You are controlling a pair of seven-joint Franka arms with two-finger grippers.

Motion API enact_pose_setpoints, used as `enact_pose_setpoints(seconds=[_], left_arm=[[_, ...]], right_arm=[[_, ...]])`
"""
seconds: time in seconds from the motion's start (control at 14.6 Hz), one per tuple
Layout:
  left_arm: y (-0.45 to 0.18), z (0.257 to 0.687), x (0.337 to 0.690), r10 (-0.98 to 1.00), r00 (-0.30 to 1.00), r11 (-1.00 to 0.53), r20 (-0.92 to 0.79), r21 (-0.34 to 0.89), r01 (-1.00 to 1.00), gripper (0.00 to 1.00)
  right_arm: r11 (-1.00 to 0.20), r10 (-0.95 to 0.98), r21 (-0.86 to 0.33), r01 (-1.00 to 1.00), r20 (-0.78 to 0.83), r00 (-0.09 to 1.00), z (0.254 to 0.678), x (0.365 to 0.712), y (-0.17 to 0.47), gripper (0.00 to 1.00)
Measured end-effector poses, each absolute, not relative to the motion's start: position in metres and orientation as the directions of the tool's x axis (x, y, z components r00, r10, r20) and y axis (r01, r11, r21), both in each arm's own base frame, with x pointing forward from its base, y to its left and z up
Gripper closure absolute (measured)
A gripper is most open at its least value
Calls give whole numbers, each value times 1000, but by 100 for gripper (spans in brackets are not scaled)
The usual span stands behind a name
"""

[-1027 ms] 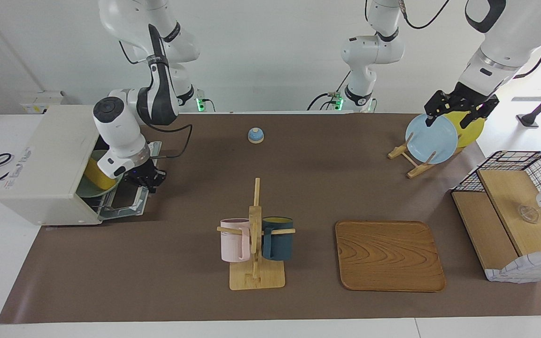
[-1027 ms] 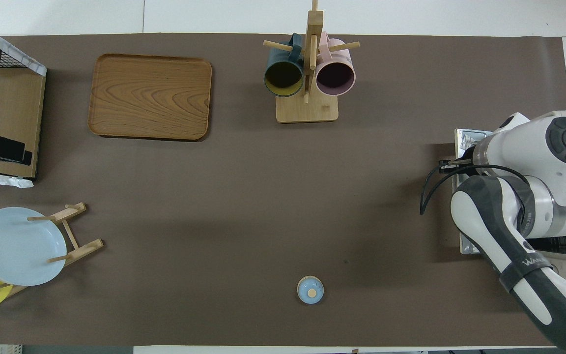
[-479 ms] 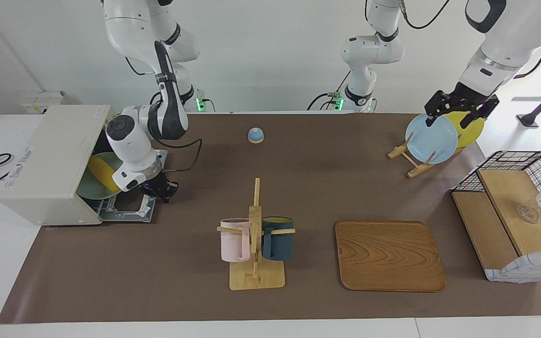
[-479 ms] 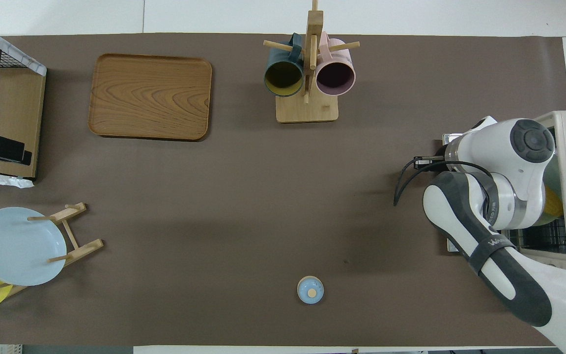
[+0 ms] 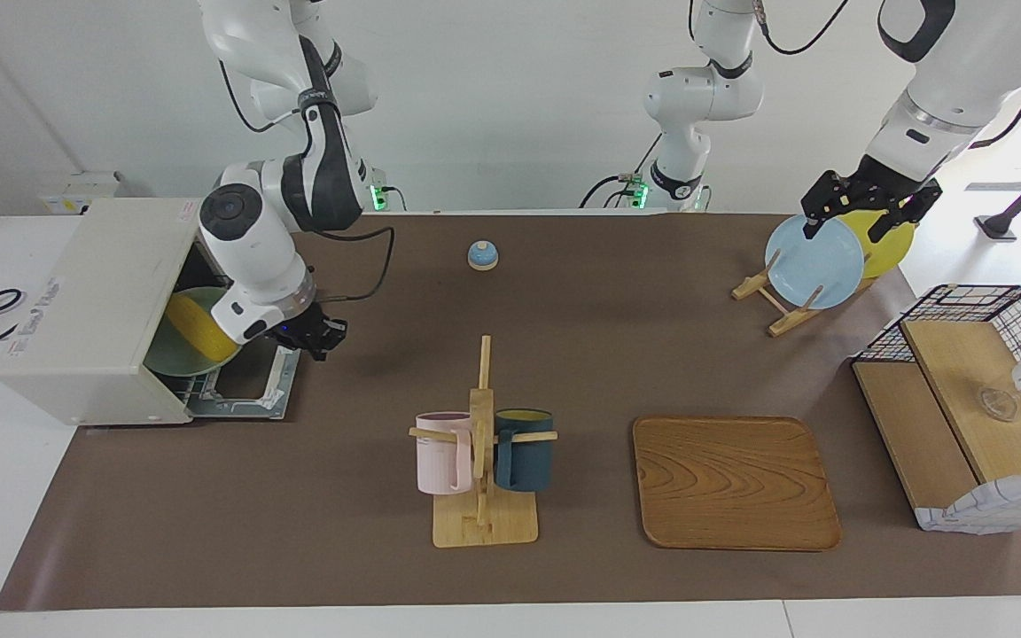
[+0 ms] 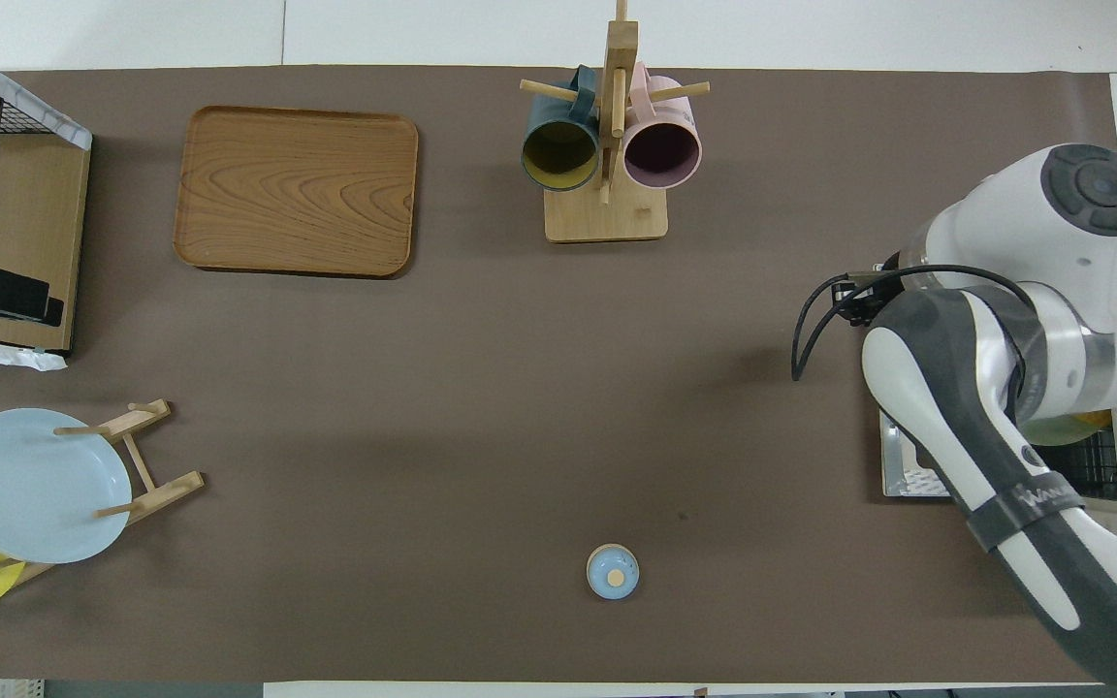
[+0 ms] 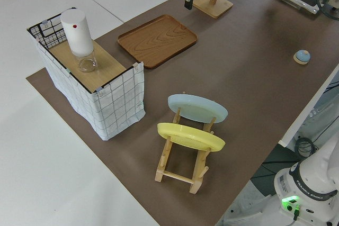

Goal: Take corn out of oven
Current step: 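Reach the right gripper into the toaster oven and grasp the plate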

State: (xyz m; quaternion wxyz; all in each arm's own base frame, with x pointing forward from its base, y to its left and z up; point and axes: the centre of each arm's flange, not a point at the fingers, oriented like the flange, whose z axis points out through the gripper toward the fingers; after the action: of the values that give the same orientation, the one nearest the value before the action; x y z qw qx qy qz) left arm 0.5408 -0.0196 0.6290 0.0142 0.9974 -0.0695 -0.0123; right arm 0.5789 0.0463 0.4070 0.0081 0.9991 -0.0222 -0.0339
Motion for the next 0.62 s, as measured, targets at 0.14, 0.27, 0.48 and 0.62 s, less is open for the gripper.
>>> enact_pose_setpoints(seconds=[0.14,0.27,0.48,0.62], left_arm=[[-20,628,541,-139,990,-990,-24,30,-138,0],[-20,628,541,-140,990,-990,-24,30,-139,0],[-20,628,541,-138,990,-990,-24,30,-137,0],[-20,628,541,-132,991,-991,-24,30,-132,0]], right_arm=[[-995,-94,31,-92,-104,990,415,571,14,74],[-990,-138,37,-134,-140,980,411,564,-13,60],[-986,-166,43,-161,-179,970,400,555,-40,57],[-986,-165,40,-160,-200,966,388,546,-51,56]])
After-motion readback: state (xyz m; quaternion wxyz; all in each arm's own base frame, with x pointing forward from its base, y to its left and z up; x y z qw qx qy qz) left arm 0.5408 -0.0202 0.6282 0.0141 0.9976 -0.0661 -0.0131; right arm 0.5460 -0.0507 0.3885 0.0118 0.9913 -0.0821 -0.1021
